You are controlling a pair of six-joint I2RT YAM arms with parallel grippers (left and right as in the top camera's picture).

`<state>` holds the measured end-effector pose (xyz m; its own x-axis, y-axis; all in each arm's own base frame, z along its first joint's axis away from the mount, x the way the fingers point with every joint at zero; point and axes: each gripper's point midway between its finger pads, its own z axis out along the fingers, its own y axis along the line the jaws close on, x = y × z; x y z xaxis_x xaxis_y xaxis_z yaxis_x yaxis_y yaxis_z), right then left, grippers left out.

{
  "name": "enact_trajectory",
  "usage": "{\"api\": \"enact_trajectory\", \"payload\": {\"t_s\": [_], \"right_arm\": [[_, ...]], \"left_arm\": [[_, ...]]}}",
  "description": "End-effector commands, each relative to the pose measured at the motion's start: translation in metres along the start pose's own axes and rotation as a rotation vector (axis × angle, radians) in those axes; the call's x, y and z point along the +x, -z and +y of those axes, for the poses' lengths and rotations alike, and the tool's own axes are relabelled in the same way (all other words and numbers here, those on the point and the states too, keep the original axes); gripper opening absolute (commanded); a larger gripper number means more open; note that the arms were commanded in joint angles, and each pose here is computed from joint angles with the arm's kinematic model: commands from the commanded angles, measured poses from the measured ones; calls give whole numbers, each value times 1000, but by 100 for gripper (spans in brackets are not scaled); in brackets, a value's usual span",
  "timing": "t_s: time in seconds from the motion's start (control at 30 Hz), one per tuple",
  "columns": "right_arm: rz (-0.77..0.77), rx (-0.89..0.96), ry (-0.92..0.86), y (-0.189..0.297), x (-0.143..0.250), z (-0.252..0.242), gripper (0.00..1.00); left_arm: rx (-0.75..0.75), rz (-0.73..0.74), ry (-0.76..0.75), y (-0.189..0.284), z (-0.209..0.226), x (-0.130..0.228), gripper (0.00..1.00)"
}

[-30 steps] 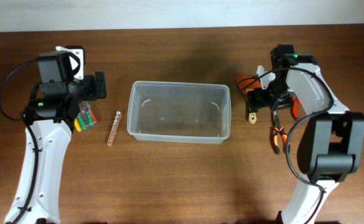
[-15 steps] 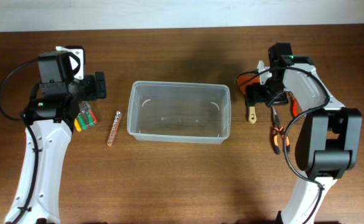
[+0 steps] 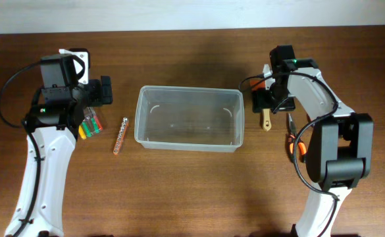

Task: Pack container
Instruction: 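Lower right gripper and grasp the scraper's wooden handle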

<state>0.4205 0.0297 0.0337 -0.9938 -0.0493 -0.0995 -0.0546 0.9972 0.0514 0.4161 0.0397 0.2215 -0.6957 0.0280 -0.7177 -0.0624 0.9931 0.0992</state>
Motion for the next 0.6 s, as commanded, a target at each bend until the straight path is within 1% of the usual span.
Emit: {"api": "enact_trajectory", "payload": {"t_s": [0.0, 0.23, 0.4, 0.57], "right_arm": [[-11, 45, -7, 3, -4, -7, 75], [-14, 45, -15, 3, -5, -7, 68], [-9, 45, -27, 0, -4, -7, 67], [41, 47, -37, -16, 3, -8, 65]], "left_arm": [[-16, -25, -12, 6, 5, -10, 99], [-16, -25, -12, 6, 5, -10, 99], [-16, -25, -12, 6, 5, -10, 99], [-16, -25, -12, 6, 5, -10, 99]]}}
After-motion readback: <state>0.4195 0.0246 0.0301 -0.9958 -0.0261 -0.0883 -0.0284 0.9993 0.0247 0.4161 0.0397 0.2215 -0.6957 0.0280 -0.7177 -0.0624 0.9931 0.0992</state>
